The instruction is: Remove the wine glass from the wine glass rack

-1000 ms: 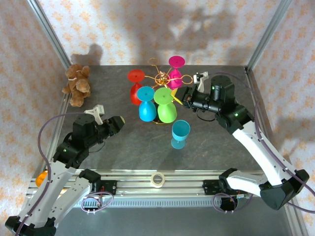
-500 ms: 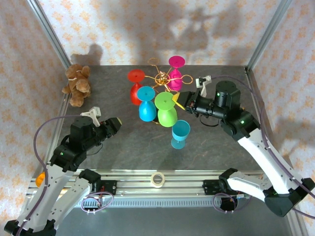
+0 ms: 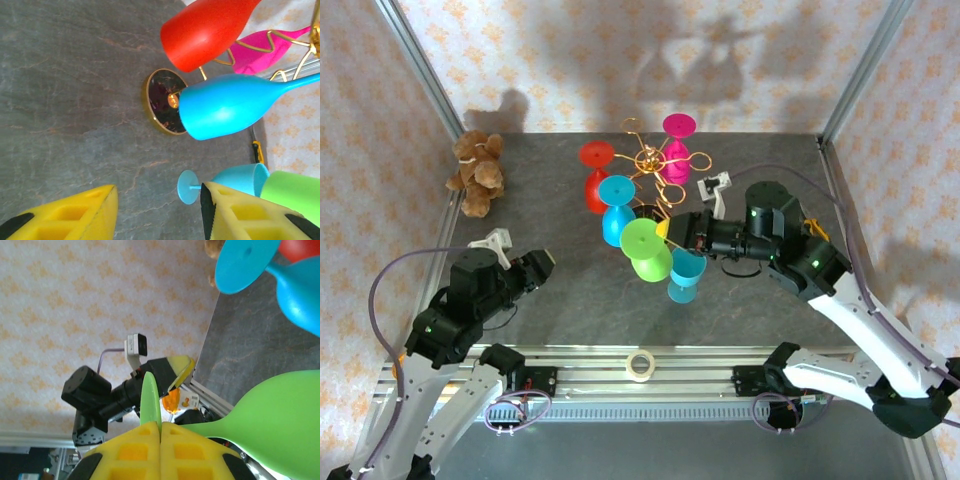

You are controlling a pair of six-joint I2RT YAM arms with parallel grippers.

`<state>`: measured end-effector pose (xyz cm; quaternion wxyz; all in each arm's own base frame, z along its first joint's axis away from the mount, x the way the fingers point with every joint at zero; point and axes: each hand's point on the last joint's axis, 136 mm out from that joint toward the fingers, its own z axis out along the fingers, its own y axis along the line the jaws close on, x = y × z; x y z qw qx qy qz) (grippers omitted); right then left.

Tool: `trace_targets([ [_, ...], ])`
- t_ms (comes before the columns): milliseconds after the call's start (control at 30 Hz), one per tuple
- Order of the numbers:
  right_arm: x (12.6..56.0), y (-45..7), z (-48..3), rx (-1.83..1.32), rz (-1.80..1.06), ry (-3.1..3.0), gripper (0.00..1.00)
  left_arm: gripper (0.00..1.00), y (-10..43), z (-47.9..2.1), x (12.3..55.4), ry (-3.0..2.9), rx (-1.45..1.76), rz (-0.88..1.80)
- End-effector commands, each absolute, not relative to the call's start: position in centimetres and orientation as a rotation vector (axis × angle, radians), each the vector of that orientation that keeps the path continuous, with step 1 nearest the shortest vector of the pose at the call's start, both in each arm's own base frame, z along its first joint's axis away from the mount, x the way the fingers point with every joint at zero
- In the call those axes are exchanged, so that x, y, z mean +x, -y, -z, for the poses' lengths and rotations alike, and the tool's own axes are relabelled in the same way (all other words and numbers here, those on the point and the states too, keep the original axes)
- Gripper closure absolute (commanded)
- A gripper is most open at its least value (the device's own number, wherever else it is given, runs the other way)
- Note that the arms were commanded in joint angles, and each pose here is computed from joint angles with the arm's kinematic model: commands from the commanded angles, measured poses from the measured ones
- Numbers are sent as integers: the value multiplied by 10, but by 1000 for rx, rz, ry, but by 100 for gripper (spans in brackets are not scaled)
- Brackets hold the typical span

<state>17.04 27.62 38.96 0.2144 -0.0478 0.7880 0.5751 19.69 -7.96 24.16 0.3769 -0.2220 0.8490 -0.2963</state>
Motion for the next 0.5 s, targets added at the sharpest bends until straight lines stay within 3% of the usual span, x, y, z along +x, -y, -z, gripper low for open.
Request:
trace_targets([
  [0,158,-273,-406,-218,-1557,-2122,100,52,68,-241,187,-2183,-607,697],
  [467,114,-333,-368,-578,-1429,-2126,100,51,58,-231,155,-2193,-689,725],
])
